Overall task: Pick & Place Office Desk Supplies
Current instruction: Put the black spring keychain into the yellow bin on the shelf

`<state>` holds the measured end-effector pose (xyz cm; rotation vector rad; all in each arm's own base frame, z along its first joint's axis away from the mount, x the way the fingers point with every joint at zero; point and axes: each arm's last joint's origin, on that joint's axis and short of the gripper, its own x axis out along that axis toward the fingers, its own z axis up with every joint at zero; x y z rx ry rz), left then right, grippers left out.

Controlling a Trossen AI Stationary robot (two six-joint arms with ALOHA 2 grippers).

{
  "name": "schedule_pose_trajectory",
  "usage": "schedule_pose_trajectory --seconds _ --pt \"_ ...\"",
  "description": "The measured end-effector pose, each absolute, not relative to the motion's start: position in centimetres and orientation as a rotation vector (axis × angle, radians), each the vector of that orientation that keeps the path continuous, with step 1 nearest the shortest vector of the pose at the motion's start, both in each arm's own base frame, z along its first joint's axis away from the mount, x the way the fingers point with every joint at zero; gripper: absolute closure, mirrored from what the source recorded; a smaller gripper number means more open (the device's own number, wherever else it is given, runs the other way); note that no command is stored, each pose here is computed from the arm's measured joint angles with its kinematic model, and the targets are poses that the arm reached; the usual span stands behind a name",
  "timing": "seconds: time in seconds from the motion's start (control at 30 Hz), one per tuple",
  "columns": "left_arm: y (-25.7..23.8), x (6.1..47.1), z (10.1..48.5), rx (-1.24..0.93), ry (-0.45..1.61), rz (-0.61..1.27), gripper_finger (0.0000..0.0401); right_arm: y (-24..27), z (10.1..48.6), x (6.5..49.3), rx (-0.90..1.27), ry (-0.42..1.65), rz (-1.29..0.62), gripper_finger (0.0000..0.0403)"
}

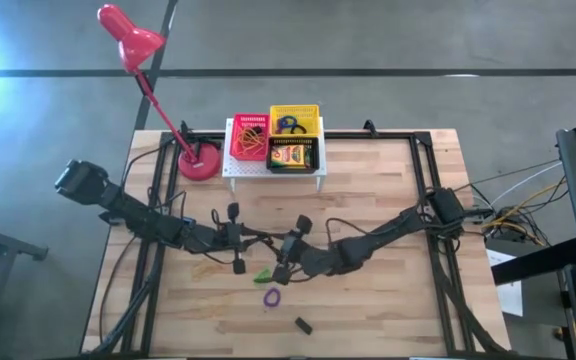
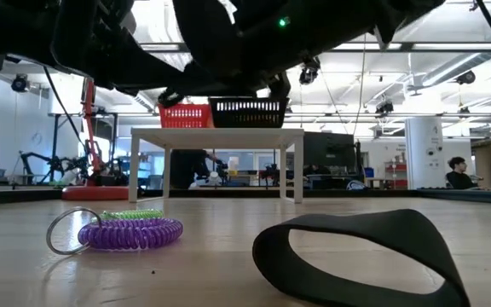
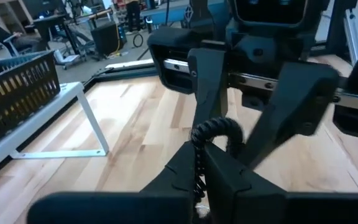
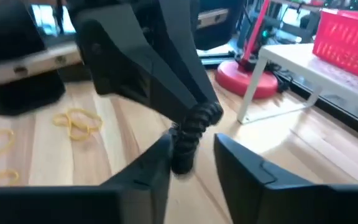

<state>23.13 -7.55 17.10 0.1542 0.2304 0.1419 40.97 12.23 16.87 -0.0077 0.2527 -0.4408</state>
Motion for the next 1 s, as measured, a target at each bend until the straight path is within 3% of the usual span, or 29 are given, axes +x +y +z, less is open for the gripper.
schedule_pose_trajectory --seconds 0.1,0.23,0.47,0.63,0.73,0.8,1.0 --pt "-7.5 23.1 17.0 0.141 0.240 0.144 0.0359 12.3 16.8 41.1 -0.040 0.317 -0.445 0.0332" --pt "-7.6 23.2 16.8 0.135 0.273 0.143 0.0298 12.2 16.6 40.5 -0.050 0.423 -0.463 0.0381" --pt "-7.6 23.3 17.6 0.186 0.395 0.146 0.0207 12.0 16.5 37.2 -0.047 0.624 -0.489 0.0376" --pt "-7.6 23.1 17.0 0.143 0.436 0.159 0.0190 12.5 15.9 35.6 -0.101 0.700 -0.194 0.0376" --pt "-7.5 23.0 16.9 0.130 0.440 0.163 0.0194 12.8 15.5 35.5 -0.132 0.597 0.063 0.0376" --pt "-7.5 23.0 16.9 0.125 0.429 0.163 0.0200 12.2 15.7 35.7 -0.111 0.437 0.138 0.0376" --pt "-7.5 23.1 17.1 0.109 0.396 0.162 0.0216 7.4 20.1 36.2 -0.124 0.077 -0.010 0.0376"
